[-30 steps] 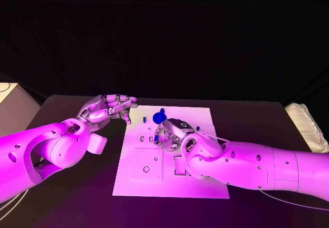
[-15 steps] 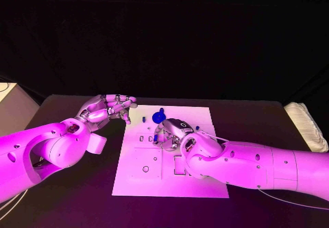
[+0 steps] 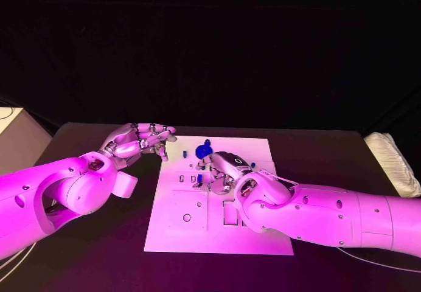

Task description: Assemble the parts on the task board

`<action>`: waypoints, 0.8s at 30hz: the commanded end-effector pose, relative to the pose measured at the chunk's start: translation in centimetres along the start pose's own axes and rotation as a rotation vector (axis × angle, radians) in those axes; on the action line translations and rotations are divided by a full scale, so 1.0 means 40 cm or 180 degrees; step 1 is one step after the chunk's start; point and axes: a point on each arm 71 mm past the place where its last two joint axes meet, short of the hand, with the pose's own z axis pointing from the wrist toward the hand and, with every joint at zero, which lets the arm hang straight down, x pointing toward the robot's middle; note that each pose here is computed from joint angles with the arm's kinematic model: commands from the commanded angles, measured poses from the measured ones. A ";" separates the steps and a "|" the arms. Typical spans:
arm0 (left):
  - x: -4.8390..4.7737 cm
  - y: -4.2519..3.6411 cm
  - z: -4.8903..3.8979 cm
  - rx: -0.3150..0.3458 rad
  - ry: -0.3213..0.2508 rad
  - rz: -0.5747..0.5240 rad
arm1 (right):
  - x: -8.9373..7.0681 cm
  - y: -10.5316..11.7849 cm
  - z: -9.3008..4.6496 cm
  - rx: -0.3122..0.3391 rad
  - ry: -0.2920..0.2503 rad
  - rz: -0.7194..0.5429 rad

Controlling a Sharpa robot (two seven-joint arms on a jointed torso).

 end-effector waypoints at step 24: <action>0.033 0.067 0.148 -0.1947 0.0774 0.2580 | -0.325 -0.196 -0.048 0.0127 -0.0646 0.1211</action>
